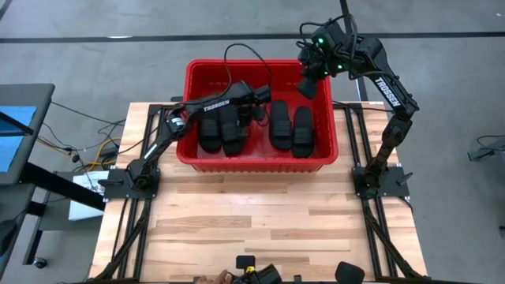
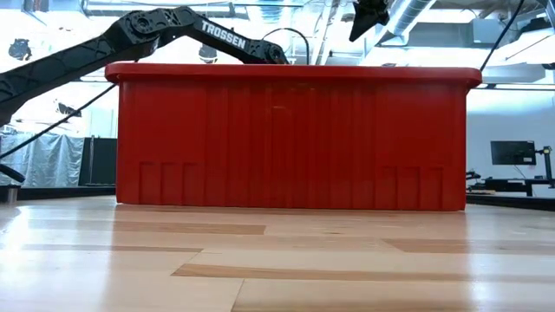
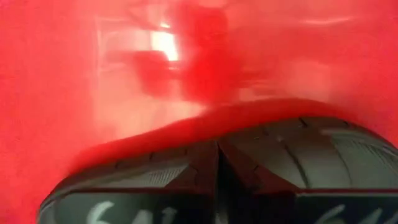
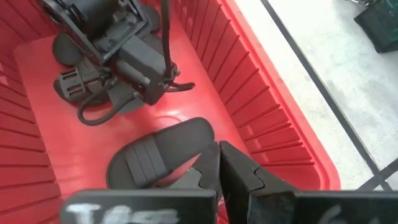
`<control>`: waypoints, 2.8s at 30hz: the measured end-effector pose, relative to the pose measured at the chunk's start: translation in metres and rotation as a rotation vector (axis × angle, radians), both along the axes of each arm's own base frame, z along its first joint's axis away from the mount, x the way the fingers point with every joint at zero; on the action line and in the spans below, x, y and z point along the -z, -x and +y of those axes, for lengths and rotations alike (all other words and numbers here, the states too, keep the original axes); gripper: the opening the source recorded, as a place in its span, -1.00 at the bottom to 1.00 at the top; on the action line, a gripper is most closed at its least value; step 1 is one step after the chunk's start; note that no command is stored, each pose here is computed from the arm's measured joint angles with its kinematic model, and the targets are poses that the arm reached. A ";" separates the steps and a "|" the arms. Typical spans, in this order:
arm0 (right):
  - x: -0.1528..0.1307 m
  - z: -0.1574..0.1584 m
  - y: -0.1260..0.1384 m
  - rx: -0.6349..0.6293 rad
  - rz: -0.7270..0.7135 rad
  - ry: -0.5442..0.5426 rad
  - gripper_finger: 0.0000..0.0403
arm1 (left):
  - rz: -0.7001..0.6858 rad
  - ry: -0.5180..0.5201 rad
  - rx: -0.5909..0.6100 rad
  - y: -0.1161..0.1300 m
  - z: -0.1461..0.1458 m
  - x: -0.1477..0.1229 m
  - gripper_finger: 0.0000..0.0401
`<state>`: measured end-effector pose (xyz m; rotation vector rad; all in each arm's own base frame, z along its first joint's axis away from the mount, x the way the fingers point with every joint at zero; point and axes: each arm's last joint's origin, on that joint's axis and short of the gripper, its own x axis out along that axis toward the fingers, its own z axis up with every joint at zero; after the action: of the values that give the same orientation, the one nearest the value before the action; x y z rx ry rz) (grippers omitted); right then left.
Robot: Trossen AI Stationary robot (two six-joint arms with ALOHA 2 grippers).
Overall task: Pick and place slides into bin
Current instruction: Adjust the black slippers in the red bin
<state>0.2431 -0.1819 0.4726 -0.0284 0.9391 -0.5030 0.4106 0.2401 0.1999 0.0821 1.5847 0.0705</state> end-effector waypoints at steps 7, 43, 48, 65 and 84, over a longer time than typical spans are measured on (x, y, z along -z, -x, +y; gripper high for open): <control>0.000 0.000 0.000 -0.006 0.003 0.004 -1.00 | -0.103 -0.033 -0.003 0.002 -0.002 -0.035 -1.00; 0.005 -0.019 0.010 -0.029 -0.056 -0.118 -1.00 | -0.643 -0.221 -0.215 0.053 0.001 -0.182 -1.00; 0.035 -0.041 -0.018 -0.038 0.006 -0.192 -1.00 | -0.816 -0.289 -0.320 0.108 -0.017 -0.250 -1.00; 0.159 -0.084 -0.089 -0.119 0.319 -0.450 -1.00 | -1.058 -0.295 -0.410 0.213 -0.088 -0.333 -1.00; 0.231 -0.059 -0.107 -0.116 0.613 -0.371 -1.00 | -1.121 -0.224 -0.351 0.233 -0.111 -0.345 -1.00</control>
<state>0.3505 -0.2409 0.2419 0.1034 1.6108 -0.2017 0.1777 0.1295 0.5450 -0.0613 0.4502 0.4814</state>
